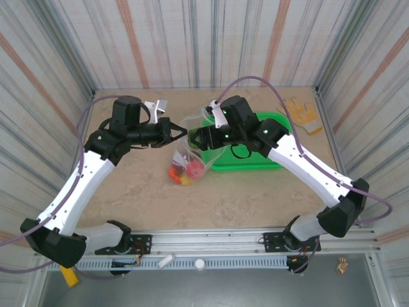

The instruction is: Place the food in the zip-top bag and seal the zipper

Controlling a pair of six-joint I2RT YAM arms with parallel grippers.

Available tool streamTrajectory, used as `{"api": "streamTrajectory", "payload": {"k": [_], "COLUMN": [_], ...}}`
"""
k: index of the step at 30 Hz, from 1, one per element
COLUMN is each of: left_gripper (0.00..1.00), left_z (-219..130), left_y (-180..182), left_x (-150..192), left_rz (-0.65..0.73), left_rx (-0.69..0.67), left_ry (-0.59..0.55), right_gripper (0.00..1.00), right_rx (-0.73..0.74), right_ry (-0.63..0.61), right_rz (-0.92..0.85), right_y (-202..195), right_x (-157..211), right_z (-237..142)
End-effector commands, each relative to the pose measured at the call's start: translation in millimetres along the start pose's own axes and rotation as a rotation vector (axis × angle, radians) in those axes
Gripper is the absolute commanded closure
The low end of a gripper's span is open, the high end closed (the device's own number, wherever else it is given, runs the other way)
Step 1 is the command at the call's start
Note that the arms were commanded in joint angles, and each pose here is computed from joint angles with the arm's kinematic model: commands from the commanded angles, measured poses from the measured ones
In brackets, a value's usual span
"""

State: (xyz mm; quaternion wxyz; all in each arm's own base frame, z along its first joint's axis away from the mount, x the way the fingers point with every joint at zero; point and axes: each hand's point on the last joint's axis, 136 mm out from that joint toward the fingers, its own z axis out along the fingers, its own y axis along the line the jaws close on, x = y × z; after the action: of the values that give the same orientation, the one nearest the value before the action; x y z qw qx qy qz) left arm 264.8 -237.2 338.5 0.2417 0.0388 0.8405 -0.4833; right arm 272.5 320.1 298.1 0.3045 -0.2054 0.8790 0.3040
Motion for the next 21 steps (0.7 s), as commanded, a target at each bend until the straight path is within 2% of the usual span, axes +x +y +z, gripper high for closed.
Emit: {"api": "streamTrajectory", "payload": {"k": [1, 6, 8, 15, 21], "left_gripper": [1.0, 1.0, 1.0, 1.0, 1.0], "left_z": [-11.9, -10.8, -10.2, -9.1, -7.9], "left_y": [-18.5, -20.5, -19.9, -19.3, -17.8], "left_x": [-10.4, -13.2, -13.9, -14.4, -15.0], "left_rz": [0.049, 0.053, 0.051, 0.05, 0.051], "left_rx": [0.027, 0.031, 0.03, 0.029, 0.024], "left_ry": [-0.041, -0.042, -0.043, -0.042, -0.042], "right_gripper": [0.23, 0.25, 0.24, 0.1, 0.06], "right_rx": [0.149, 0.316, 0.315, 0.33, 0.311], "right_ry": [0.04, 0.046, 0.053, 0.071, 0.053], "right_rz": [-0.067, -0.106, -0.129, -0.17, -0.178], "right_y": [-13.1, -31.6, -26.6, -19.2, -16.0], "right_x": [4.7, 4.5, 5.5, 4.0, -0.1], "right_z": [-4.7, 1.3, 5.2, 11.5, 3.9]}}
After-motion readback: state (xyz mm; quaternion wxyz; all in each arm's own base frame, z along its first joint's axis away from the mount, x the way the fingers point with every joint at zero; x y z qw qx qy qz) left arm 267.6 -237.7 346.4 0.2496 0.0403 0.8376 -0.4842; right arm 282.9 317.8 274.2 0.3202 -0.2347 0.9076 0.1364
